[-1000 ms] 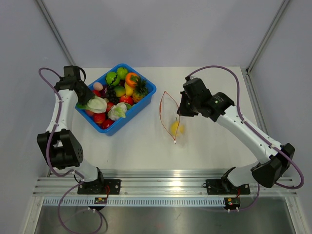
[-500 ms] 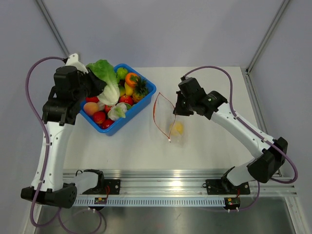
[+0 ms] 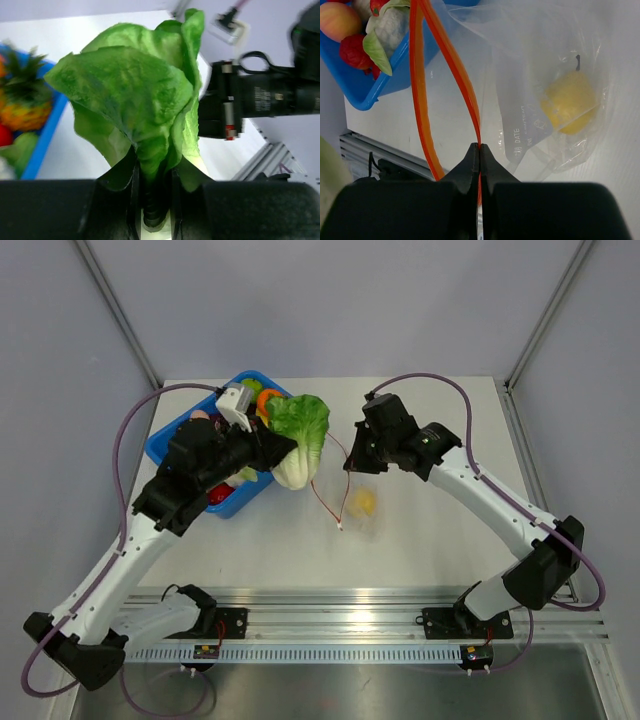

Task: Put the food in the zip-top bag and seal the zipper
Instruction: Place the fake vegetable in the zipper food storage bag.

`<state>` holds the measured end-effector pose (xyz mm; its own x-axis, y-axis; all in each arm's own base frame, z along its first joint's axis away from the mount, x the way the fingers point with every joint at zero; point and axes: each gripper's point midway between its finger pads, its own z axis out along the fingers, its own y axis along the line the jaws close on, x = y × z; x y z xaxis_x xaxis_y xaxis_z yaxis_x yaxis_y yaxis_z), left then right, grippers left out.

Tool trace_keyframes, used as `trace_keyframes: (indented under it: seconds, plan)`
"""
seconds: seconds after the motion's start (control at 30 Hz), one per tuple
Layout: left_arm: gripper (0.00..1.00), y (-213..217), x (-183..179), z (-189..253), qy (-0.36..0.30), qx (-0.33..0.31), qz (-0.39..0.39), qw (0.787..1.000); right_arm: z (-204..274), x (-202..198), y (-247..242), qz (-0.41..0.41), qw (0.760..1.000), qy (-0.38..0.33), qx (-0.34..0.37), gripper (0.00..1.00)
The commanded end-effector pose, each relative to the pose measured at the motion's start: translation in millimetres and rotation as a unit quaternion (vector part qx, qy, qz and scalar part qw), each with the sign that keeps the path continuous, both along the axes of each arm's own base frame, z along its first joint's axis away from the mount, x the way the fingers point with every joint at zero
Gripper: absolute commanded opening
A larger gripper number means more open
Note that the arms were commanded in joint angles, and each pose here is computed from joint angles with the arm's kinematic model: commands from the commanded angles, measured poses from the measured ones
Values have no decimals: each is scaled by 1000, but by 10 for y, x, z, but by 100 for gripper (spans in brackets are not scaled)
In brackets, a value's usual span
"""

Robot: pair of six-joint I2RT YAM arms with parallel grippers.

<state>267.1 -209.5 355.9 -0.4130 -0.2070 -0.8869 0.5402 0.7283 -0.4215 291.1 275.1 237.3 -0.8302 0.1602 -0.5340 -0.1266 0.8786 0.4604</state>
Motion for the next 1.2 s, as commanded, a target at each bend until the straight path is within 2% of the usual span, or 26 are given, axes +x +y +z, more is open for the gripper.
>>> trace_keyframes:
  seconds: [0.0,0.07,0.33,0.63,0.9,1.17]
  plan:
    - [0,-268,-47,419,-90,-70,-17,993,246,31,170,11,999,-17,43,0]
    - [0,-369,-50,499,-108,-97,-1,989,279,24,184,11,999,-17,50,0]
    - [0,-559,105,351,-135,-123,51,982,343,-17,203,16,998,-16,63,0]
    - [0,-519,311,13,-125,-117,123,977,519,-74,245,22,995,-24,98,0]
    - [0,-652,280,-274,-128,-96,113,981,665,-129,292,8,988,-22,150,0]
    - [0,-579,174,-549,-120,-60,105,985,828,-94,232,-27,982,-39,182,0]
